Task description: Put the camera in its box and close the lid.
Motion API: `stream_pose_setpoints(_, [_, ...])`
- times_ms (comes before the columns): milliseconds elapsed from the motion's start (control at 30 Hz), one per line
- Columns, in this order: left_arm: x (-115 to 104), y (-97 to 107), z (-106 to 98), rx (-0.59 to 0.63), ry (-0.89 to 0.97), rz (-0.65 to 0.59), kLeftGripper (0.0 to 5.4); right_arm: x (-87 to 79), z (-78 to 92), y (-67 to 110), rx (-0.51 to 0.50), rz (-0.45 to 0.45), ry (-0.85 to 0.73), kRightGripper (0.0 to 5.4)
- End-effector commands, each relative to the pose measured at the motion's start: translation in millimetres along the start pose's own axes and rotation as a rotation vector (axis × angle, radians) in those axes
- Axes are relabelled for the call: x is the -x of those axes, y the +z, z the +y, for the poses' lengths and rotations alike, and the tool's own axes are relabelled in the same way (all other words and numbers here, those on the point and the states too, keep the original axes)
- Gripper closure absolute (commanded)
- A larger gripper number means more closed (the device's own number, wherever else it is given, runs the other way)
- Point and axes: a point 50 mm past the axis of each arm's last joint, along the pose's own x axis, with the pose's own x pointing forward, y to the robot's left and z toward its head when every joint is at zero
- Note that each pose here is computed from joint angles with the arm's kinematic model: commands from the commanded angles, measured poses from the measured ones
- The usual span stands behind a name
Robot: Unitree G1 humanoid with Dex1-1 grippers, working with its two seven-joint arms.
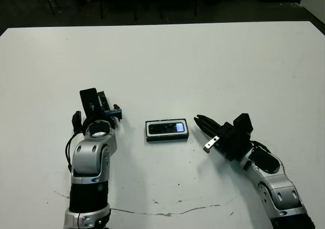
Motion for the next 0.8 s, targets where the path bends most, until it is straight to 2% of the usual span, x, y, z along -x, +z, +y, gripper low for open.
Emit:
stream_pose_setpoints(33, [4, -19, -10, 0.021, -0.033, 0.094, 0.01, 3.3, 1.1, -3.5, -0.01, 0.044, -0.01, 5.4])
stream_pose_setpoints(233, [4, -26, -10, 0.024, -0.011, 0.108, 0.01, 4.0, 0.6, -2.3, -0.009, 0.052, -0.01, 5.4])
stream_pose_setpoints(667, [5, -39, -7, 0.158, -0.042, 0.138, 0.01, 5.6, 0.5, -0.3, 0.016, 0.065, -0.017, 5.4])
stream_pose_setpoints(800, [1, -38, -8, 0.176, -0.011, 0.157, 0.45, 5.8, 1.2, -0.1, 0.01, 0.077, -0.023, 5.4])
